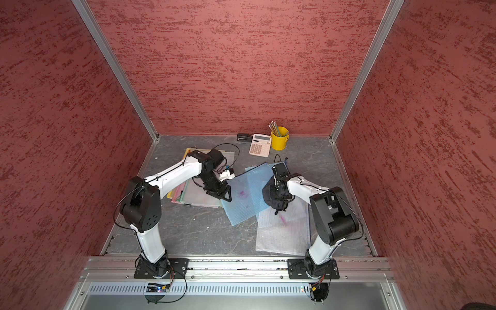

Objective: Wipe the document bag
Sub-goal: Adjust the document bag at the center of the board.

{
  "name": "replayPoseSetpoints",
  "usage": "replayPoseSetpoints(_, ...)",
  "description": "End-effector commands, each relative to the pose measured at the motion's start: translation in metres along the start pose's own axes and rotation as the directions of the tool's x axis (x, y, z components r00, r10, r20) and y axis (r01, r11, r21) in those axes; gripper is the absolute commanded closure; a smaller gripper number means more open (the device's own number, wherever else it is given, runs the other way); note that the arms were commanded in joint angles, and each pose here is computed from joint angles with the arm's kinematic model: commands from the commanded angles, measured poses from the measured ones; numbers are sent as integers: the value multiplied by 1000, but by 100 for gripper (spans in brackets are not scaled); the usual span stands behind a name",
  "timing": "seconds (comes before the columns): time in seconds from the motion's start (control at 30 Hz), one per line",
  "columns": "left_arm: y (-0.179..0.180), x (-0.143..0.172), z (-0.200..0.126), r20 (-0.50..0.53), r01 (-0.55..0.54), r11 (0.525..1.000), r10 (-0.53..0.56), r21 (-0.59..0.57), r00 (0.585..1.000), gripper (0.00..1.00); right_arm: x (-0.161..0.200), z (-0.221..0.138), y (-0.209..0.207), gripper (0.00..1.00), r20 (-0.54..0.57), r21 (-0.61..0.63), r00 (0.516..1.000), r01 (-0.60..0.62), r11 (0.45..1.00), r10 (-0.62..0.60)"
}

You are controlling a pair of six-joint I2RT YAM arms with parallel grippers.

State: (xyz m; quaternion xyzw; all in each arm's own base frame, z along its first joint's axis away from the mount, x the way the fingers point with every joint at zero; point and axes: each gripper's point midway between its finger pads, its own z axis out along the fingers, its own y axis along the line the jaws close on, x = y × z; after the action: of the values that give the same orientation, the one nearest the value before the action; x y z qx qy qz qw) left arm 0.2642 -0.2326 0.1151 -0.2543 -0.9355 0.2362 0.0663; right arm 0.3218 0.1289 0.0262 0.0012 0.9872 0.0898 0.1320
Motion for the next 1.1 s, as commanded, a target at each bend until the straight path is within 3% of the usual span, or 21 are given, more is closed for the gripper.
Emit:
replayPoseSetpoints(0.0,-3,25,-14,-109,32,998,-25,60,994,36,-4,4,-10,100,10,61,1000,-2,998,2)
replayPoseSetpoints(0.03,-3,20,-19,-92,47,998,-42,47,995,37,-3,4,-11,100,6,64,1000,-4,998,4)
replayPoseSetpoints(0.1,15,5,-23,-28,24,995,-27,-97,999,33,-3,4,-11,100,4,67,1000,-3,998,3)
replayPoseSetpoints(0.27,37,-78,-14,156,-94,957,140,-273,978,25,-3,3,-9,100,4,57,1000,10,998,-10)
replayPoseSetpoints(0.33,38,-119,-9,221,-112,958,174,-266,960,20,-6,1,-8,100,13,52,1000,16,999,-16)
replayPoseSetpoints(0.43,44,-158,2,256,-139,943,221,-302,941,18,-6,0,-7,100,14,47,1000,18,999,-19)
replayPoseSetpoints(0.63,56,-206,30,251,-214,902,320,-374,914,15,-8,0,-3,100,28,27,1000,9,1000,-10)
replayPoseSetpoints(0.87,68,-204,68,145,-218,916,279,-337,949,16,-15,-1,0,100,37,24,999,20,1000,-21)
replayPoseSetpoints(1.07,55,-168,102,34,-235,938,252,-256,967,23,-21,6,3,100,32,16,999,21,1000,-22)
